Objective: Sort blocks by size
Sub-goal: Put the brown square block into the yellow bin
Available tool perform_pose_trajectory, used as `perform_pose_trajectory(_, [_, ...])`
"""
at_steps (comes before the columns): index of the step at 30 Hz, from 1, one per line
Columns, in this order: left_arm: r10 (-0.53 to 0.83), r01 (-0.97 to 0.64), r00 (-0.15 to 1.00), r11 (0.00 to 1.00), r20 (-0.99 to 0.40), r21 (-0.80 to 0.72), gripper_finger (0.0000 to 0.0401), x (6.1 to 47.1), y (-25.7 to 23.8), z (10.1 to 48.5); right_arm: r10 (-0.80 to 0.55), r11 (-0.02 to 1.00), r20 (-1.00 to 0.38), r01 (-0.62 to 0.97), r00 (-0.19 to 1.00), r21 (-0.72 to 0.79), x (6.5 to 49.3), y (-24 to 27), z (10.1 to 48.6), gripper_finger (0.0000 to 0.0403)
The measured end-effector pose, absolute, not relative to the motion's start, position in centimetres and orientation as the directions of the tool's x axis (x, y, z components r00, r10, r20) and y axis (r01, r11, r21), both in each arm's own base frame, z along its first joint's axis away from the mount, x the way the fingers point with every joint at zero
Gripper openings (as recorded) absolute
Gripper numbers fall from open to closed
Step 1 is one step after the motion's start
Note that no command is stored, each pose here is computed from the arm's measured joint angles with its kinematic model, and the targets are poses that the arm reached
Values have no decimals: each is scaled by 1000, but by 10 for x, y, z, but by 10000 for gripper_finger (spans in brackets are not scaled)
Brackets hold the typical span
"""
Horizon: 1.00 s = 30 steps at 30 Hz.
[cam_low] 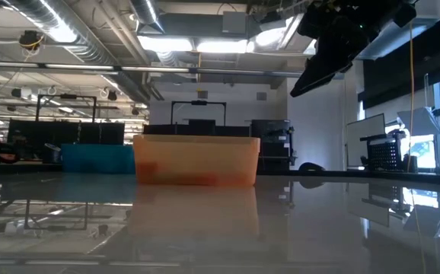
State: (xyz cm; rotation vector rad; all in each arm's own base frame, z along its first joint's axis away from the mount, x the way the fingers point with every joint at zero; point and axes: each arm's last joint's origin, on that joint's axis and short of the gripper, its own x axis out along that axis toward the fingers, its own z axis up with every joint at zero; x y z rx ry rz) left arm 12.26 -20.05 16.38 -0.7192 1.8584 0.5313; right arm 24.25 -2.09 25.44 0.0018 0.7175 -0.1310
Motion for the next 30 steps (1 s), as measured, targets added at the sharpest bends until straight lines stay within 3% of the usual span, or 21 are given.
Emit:
perform_pose_trajectory(14, [-257, -683, -270, 731, -928, -4, 257, 115, -197, 143, -119, 990, -653, 136, 748, -25, 243, -21, 255, 289])
perform_pose_trajectory(23, [-249, -628, -289, 778, -925, -13, 198, 113, -196, 142, -119, 990, -652, 135, 749, -26, 243, -21, 255, 289])
perform_pose_trajectory(30, [-248, -586, -295, 810, -923, -30, 178, 111, -197, 142, -119, 990, -654, 136, 747, -25, 243, -21, 255, 289])
